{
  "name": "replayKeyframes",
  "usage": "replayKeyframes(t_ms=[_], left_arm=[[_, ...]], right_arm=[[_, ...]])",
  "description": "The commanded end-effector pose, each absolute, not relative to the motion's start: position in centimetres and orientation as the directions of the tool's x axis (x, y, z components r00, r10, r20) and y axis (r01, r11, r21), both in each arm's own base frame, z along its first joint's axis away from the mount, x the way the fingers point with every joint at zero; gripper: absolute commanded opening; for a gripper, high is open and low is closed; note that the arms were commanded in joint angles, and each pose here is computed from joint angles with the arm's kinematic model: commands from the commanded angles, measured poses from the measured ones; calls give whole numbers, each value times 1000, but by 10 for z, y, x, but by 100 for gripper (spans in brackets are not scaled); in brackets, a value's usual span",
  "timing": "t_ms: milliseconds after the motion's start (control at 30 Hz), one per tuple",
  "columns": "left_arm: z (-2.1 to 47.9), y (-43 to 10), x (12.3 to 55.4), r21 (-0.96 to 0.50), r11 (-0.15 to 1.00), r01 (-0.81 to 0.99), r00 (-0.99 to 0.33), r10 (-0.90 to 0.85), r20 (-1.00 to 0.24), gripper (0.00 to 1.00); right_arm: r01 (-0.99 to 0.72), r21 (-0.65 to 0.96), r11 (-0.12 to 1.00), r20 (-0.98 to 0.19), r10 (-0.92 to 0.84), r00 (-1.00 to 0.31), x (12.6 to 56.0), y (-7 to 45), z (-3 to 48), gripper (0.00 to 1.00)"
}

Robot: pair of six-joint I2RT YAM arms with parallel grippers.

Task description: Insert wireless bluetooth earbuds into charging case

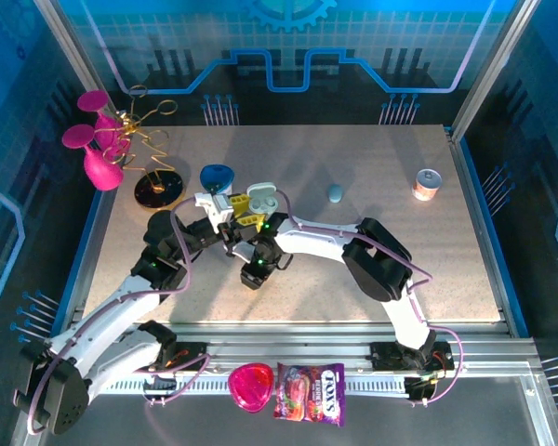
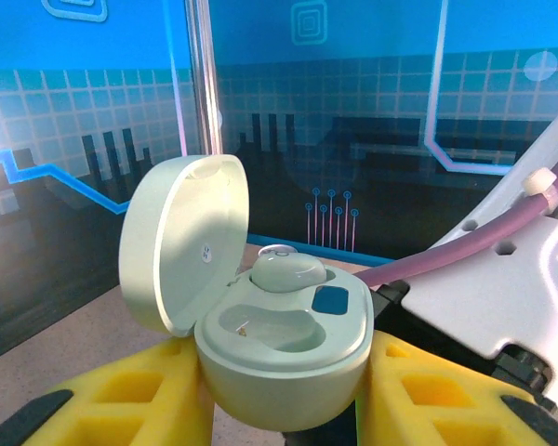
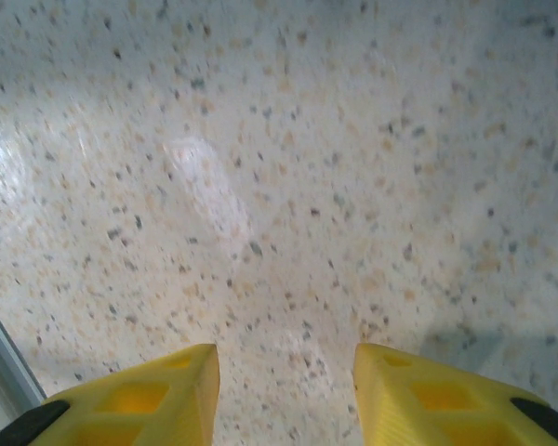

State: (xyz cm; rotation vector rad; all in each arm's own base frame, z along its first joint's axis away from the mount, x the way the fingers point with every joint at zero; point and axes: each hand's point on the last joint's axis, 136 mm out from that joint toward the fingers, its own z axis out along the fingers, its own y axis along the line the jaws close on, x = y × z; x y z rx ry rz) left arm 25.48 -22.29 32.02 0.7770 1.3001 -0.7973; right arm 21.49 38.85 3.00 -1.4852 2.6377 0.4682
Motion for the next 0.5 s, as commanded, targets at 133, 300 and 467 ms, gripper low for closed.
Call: replayKeyframes(t_ms=[133, 300, 467], left_arm=[[351, -218, 252, 111, 543, 832, 184, -83, -979, 38], [353, -218, 252, 115, 541, 833, 188, -82, -979, 38], [353, -220, 253, 109, 534, 838, 182, -86, -979, 38]], right_arm=[[-825, 201, 528, -205, -801, -562, 209, 370, 41, 42], [-776, 156, 611, -218, -745, -630, 224, 354, 43, 41], [-717, 134, 684, -216, -686, -694, 239, 333, 43, 41]])
